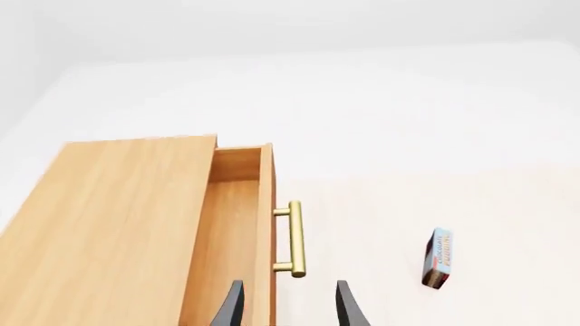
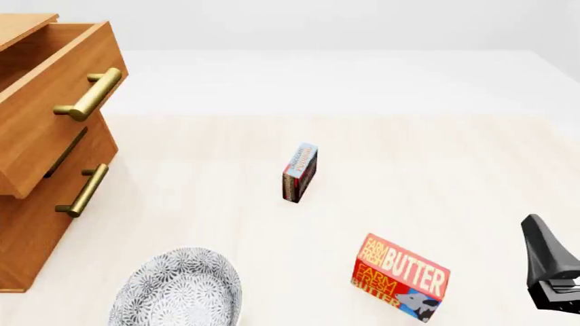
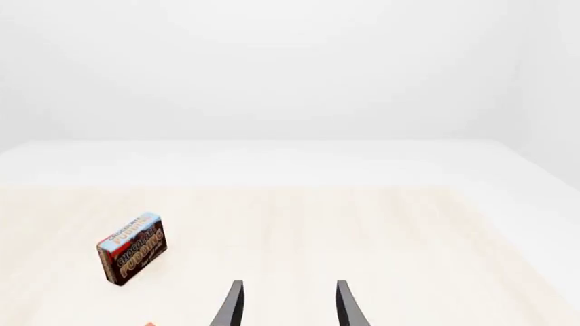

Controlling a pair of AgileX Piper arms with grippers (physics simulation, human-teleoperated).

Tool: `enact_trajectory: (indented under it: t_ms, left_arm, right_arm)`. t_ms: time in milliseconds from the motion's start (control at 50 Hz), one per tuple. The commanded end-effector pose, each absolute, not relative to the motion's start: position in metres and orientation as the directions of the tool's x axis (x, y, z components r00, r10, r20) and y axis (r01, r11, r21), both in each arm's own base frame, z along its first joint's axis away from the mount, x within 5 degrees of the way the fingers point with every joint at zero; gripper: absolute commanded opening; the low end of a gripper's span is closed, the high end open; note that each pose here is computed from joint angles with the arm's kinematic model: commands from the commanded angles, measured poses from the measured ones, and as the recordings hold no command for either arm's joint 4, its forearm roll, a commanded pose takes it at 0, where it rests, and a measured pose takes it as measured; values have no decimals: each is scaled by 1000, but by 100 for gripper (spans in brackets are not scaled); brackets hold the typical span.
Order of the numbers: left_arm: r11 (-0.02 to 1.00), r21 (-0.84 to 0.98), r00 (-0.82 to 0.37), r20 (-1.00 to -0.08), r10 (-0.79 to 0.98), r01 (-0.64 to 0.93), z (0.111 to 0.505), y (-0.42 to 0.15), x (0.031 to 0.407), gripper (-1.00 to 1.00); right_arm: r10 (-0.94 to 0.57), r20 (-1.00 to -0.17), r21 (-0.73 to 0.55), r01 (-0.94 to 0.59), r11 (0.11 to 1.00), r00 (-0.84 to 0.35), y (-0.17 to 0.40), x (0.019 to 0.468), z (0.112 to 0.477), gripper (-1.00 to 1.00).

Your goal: Put the chocolate pudding in the top drawer of the cabinet and close it.

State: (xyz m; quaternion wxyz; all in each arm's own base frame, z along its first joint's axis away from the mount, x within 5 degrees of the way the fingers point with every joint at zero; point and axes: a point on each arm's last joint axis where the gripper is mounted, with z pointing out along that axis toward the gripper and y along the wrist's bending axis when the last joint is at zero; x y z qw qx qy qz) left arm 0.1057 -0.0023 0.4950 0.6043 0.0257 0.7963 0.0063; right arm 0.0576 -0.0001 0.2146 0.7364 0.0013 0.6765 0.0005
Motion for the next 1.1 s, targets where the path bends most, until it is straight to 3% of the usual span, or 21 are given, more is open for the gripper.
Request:
enact_trajectory:
  t_ms: [20,1100]
  left_arm:
    - [1000,23,-337,-941,25,10,487,0,117,100]
    - [999,-22,-515,-857,-31,-23,458,1,162,100]
  right_arm:
    - [3,-996,3,1,1000,85,0,58,215,100]
    - [2,-996,2,1,1000,85,0,58,215,100]
